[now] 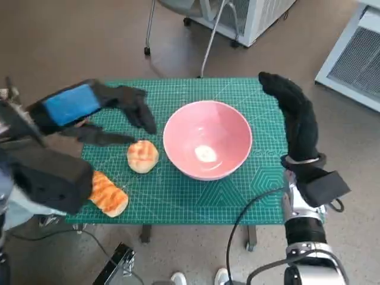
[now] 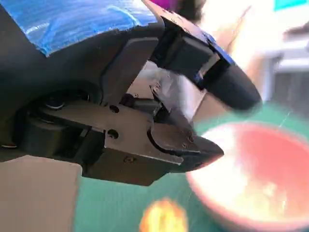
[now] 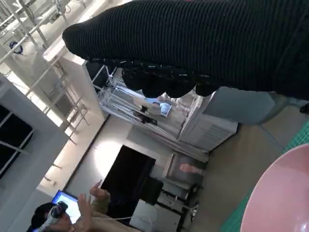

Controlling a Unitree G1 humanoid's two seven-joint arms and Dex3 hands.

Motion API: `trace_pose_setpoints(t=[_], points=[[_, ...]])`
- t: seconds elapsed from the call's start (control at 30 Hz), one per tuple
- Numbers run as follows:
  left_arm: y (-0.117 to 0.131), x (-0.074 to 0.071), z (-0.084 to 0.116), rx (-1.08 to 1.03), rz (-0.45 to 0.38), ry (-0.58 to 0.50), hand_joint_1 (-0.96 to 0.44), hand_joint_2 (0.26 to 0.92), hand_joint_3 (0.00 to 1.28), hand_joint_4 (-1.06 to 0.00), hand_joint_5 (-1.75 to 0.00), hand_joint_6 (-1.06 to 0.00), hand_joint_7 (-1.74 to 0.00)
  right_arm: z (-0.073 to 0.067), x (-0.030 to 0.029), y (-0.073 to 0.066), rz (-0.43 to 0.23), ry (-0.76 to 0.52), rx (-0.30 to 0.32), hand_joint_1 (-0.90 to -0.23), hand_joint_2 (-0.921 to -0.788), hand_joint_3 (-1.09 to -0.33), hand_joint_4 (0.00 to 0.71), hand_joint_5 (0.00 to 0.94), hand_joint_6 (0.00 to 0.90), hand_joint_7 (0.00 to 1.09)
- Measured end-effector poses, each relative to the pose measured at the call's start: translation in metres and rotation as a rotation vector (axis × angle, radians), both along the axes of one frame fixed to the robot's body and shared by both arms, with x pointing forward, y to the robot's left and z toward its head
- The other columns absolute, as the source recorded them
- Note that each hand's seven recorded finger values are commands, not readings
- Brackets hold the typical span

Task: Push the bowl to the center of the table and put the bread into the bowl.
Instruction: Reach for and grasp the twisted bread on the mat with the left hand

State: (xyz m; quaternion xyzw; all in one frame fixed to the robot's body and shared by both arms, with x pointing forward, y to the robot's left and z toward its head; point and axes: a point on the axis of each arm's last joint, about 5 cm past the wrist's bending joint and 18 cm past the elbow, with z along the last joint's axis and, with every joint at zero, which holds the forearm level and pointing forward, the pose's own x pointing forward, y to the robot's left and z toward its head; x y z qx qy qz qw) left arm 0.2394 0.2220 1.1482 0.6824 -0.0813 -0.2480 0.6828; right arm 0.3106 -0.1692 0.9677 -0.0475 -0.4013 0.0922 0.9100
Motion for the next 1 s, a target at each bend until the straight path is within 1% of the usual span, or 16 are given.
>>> trace_pose_setpoints(t=[0.07, 0.1, 0.17, 0.23, 0.27, 0.4, 0.7, 1.0], points=[[0.002, -0.008, 0.000, 0.030, 0.051, 0.058, 0.00, 0.541, 0.39, -0.01, -0.04, -0.12, -0.16, 0.000, -0.0001, 0.001, 0.000, -0.003, 0.000, -0.532, -0.921, -0.794, 0.347, 0.003, 0.006, 0.83], [0.003, -0.013, 0.000, 0.053, 0.070, 0.082, -0.03, 0.567, 0.31, -0.01, -0.02, -0.14, -0.11, 0.000, -0.0004, 0.000, -0.003, -0.002, 0.001, -0.531, -0.921, -0.794, 0.347, 0.003, 0.007, 0.83], [0.005, -0.024, 0.000, 0.110, 0.092, 0.119, -0.06, 0.585, 0.26, 0.00, -0.01, -0.15, -0.08, -0.002, -0.0014, -0.001, -0.011, 0.003, 0.004, -0.531, -0.921, -0.795, 0.347, 0.003, 0.007, 0.83], [0.006, -0.032, -0.001, 0.148, 0.095, 0.138, -0.07, 0.601, 0.22, 0.00, -0.01, -0.16, -0.06, -0.004, -0.0022, -0.002, -0.017, 0.009, 0.006, -0.531, -0.921, -0.795, 0.347, 0.003, 0.008, 0.82], [0.006, -0.035, -0.001, 0.159, 0.096, 0.142, -0.08, 0.621, 0.18, 0.00, 0.00, -0.17, -0.04, -0.004, -0.0024, -0.002, -0.019, 0.010, 0.008, -0.531, -0.921, -0.795, 0.347, 0.003, 0.008, 0.82], [0.012, -0.042, -0.006, 0.165, 0.098, 0.165, -0.06, 0.651, 0.12, -0.01, 0.00, -0.18, -0.02, -0.005, -0.0024, -0.001, -0.017, 0.013, 0.006, -0.530, -0.921, -0.795, 0.347, 0.003, 0.009, 0.82], [0.019, -0.045, -0.022, 0.165, 0.096, 0.224, -0.03, 0.674, 0.08, -0.02, 0.00, -0.20, -0.01, -0.005, -0.0023, 0.000, -0.012, 0.016, -0.006, -0.539, -0.921, -0.794, 0.348, 0.003, 0.011, 0.82], [0.022, -0.042, -0.038, 0.178, 0.088, 0.247, -0.03, 0.681, 0.07, -0.06, -0.01, -0.22, -0.01, -0.005, -0.0022, -0.001, -0.007, 0.020, -0.008, -0.542, -0.921, -0.792, 0.348, 0.003, 0.011, 0.82]])
